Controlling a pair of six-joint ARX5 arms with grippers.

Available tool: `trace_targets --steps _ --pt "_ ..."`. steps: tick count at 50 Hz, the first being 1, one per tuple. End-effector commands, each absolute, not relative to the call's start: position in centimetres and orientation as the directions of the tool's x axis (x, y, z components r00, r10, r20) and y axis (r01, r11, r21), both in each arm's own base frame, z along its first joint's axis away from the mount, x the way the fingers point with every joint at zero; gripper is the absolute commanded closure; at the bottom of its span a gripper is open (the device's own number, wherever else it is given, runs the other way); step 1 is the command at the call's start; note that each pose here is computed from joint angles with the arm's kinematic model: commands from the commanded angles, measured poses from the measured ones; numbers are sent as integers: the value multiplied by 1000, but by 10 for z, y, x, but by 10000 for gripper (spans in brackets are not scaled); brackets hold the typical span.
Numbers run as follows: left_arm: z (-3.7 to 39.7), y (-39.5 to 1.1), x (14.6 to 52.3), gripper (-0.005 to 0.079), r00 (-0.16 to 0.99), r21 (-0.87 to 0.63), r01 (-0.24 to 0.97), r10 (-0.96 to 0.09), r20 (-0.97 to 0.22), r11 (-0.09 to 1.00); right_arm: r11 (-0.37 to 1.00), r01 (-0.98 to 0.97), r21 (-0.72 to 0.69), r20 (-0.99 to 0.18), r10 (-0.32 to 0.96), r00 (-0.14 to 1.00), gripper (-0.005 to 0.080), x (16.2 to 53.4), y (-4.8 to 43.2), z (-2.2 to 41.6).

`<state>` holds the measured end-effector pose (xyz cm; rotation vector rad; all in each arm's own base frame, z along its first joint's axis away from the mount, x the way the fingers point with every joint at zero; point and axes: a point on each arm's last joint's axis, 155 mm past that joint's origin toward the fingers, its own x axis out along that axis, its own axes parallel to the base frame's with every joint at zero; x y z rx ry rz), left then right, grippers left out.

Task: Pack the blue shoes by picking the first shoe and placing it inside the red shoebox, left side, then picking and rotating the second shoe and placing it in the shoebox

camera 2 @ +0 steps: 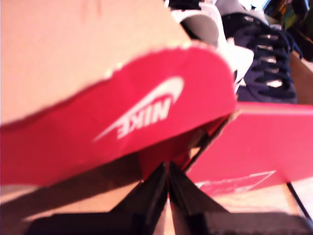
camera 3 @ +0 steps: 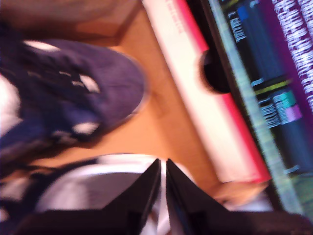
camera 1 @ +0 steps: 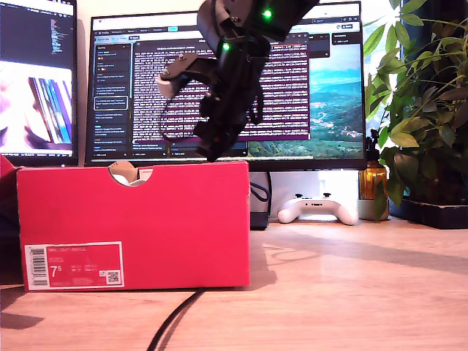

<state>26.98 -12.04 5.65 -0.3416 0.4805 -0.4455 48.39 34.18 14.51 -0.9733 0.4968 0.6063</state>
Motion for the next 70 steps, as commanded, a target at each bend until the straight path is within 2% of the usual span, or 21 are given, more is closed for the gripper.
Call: trace_targets --steps 1,6,10,29,37,55,70 --pt "41 -120 259 764 771 -416 322 -491 -406 850 491 -657 -572 -631 248 735 757 478 346 151" --pt "36 -119 257 763 765 -408 316 -484 -425 857 607 -636 -476 -657 236 716 757 473 342 144" --pt "38 -119 257 763 767 -399 323 -484 -420 858 643 -623 -445 -672 220 707 757 474 336 140" --pt "46 -103 255 763 808 -353 271 -410 -422 896 680 -598 -425 -672 207 712 757 478 321 150" --pt "47 -95 251 763 821 -313 255 -376 -430 915 753 -560 -346 -688 203 697 757 480 308 152" --pt "49 -81 245 763 843 -272 209 -314 -436 939 833 -480 -275 -755 122 645 757 487 257 139" --pt "49 -73 245 763 854 -259 174 -277 -441 950 885 -391 -251 -753 75 653 757 498 218 150"
